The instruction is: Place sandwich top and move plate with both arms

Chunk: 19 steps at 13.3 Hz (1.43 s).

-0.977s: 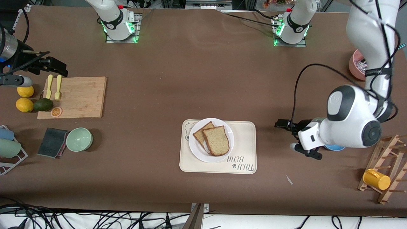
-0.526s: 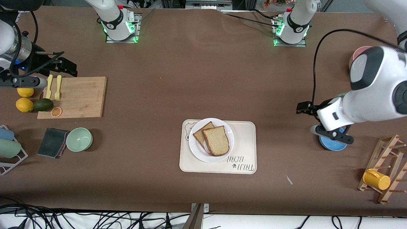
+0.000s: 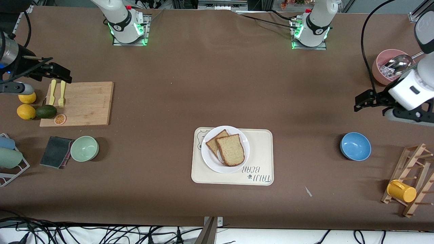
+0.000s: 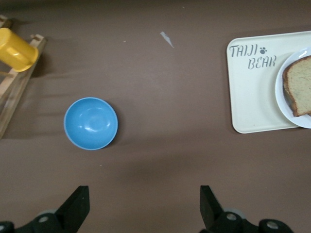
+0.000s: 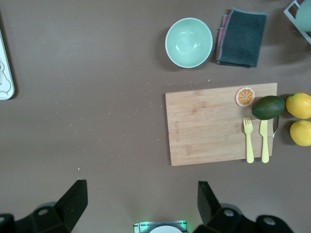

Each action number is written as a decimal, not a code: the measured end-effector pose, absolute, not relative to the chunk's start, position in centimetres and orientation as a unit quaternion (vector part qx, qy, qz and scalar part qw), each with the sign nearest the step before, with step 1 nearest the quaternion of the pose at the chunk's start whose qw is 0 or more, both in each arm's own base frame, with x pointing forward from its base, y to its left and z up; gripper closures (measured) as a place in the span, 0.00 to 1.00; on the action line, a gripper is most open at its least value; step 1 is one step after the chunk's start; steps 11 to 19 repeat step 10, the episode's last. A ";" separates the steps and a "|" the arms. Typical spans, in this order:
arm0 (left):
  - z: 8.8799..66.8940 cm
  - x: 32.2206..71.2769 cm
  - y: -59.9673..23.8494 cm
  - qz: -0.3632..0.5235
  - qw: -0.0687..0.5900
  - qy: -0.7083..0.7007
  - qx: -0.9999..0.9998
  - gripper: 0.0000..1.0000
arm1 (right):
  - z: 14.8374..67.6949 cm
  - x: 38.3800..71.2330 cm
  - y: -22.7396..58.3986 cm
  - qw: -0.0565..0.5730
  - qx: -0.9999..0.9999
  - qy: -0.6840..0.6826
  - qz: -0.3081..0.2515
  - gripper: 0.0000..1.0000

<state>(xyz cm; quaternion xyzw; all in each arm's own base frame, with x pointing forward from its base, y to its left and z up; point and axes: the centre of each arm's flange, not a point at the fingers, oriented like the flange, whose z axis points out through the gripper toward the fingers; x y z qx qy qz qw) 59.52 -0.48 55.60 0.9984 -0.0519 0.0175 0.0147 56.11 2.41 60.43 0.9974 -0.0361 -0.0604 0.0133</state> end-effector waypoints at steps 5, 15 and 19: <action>55.5 57.8 0.0 0.019 0.012 -0.021 1.000 0.00 | 61.3 56.0 1.9 0.013 0.998 -0.047 -0.047 0.00; 55.0 57.7 0.3 0.012 0.012 -0.017 1.000 0.00 | 61.7 56.5 1.9 0.011 0.998 -0.055 -0.024 0.00; 55.0 57.7 0.3 0.012 0.012 -0.017 1.000 0.00 | 61.7 56.5 1.9 0.011 0.998 -0.055 -0.024 0.00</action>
